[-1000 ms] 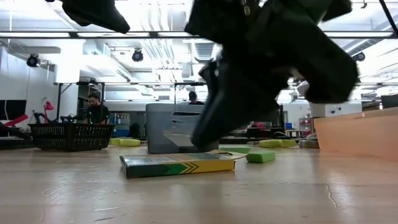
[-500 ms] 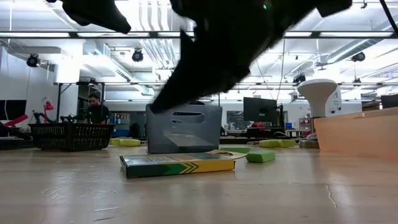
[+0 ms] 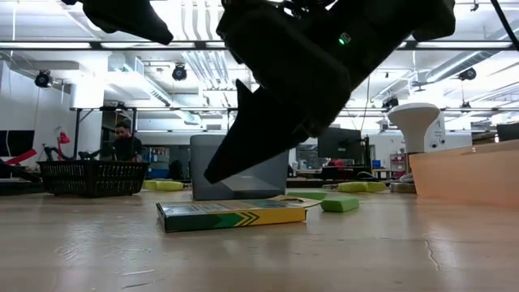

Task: Pick & Place School Supplies
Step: Put the yellow crayon box into the black transparent bin

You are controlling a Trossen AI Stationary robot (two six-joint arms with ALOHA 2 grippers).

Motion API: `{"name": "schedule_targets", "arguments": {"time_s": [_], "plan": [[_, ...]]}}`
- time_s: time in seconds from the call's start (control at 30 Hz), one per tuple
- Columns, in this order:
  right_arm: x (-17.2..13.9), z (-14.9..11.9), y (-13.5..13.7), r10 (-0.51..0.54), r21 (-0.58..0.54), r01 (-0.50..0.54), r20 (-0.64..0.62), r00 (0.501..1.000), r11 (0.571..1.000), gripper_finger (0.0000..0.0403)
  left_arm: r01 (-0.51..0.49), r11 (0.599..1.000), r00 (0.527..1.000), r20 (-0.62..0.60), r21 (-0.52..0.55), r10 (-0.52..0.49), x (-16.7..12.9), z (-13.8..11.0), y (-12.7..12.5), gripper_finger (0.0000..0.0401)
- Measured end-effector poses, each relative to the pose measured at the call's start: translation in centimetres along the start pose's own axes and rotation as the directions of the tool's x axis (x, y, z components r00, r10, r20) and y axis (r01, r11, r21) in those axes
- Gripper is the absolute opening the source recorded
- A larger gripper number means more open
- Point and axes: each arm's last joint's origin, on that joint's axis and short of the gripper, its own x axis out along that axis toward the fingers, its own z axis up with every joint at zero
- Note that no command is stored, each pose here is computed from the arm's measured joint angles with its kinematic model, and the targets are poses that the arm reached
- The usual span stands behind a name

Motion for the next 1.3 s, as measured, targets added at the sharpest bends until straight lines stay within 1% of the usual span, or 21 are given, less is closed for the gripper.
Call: {"name": "schedule_targets", "arguments": {"time_s": [0.13,0.23,0.4,0.5,0.6,0.73,0.83,0.93,1.1,1.13,1.3], "plan": [[0.2,-0.4,0.0,0.007,-0.001,-0.007,-0.022,1.000,1.000,0.0057,0.000,1.000,1.000,0.000,0.000,0.000,0.0,0.0,0.0,0.0108],[0.9,-1.1,0.0,0.003,-0.012,-0.004,-0.048,0.999,1.000,0.0057,0.000,1.000,1.000,0.000,0.000,0.000,0.0,0.0,0.0,0.0108],[1.5,-1.2,-0.2,0.054,0.001,-0.054,-0.075,0.996,0.999,0.0057,0.000,1.000,1.000,0.000,0.001,0.000,0.0,0.0,0.0,0.0108],[1.5,-1.2,-0.2,0.058,0.000,-0.058,-0.079,0.995,0.998,0.0057,0.000,1.000,1.000,0.000,0.001,0.000,0.0,0.0,0.0,0.0108],[1.5,-1.2,-0.2,0.085,-0.040,-0.089,-0.091,0.992,0.995,0.0057,0.000,1.000,1.000,0.000,0.002,0.000,0.0,0.0,0.0,0.0108],[1.5,-1.3,0.0,0.179,-0.126,-0.194,-0.126,0.976,0.973,0.0057,0.000,1.000,1.000,0.000,0.015,0.000,0.0,0.0,0.0,0.0108],[1.4,-1.4,0.3,0.283,-0.185,-0.312,-0.168,0.944,0.932,0.0057,-0.001,1.000,1.000,0.000,0.018,0.001,0.0,0.0,0.0,0.0108],[1.2,-1.5,0.7,0.389,-0.229,-0.432,-0.210,0.897,0.872,0.0057,-0.001,1.000,1.000,0.000,0.018,0.001,0.0,0.0,0.0,0.0108],[0.9,-1.9,1.1,0.544,-0.301,-0.611,-0.283,0.790,0.732,0.0057,-0.001,1.000,1.000,0.000,0.017,0.001,0.0,0.0,0.0,0.0108],[0.9,-1.9,1.2,0.556,-0.313,-0.626,-0.290,0.779,0.714,0.0057,-0.001,1.000,1.000,0.000,0.017,0.001,0.0,0.0,0.0,0.0108],[0.9,-1.9,1.1,0.558,-0.383,-0.629,-0.291,0.777,0.677,0.0057,0.000,1.000,1.000,0.000,0.026,0.001,0.0,0.0,0.0,0.0108]]}}
